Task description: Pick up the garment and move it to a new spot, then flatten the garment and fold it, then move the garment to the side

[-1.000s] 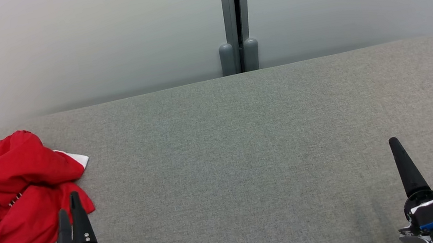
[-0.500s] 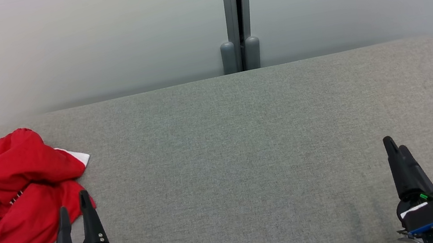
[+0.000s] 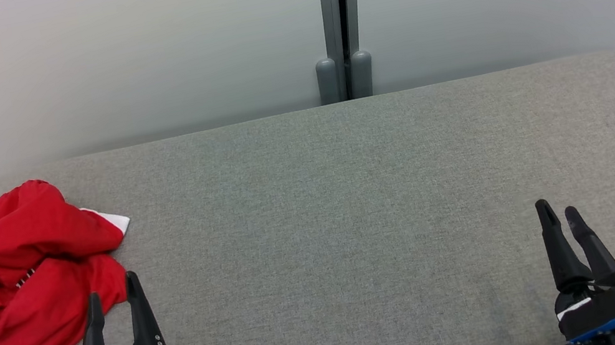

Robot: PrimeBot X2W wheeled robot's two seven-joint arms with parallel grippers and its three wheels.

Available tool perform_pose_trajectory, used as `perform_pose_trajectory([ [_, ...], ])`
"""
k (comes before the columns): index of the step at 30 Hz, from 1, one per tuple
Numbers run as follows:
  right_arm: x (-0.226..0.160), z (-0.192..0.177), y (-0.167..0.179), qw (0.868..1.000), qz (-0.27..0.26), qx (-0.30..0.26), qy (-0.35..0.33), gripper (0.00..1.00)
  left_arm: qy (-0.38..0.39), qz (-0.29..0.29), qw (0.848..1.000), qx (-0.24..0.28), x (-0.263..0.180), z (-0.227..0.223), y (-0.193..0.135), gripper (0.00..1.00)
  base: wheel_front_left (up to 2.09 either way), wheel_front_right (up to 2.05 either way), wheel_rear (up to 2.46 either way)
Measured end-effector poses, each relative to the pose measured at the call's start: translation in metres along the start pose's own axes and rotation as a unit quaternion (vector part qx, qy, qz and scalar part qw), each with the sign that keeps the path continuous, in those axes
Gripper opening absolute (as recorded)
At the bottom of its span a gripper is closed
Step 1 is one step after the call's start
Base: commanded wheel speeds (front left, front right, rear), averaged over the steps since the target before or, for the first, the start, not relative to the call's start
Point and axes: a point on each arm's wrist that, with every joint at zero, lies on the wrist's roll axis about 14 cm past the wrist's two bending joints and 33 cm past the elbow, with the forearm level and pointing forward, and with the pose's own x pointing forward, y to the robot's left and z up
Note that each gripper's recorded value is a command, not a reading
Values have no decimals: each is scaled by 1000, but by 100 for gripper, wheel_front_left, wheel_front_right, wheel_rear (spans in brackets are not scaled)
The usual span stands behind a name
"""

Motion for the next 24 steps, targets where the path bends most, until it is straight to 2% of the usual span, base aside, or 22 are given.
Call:
perform_pose_trajectory([
  [24, -1, -6, 9, 994, 25, -109, 0, 100, -10, -15, 993, 115, -2, -1, -5, 100, 0, 0, 0],
])
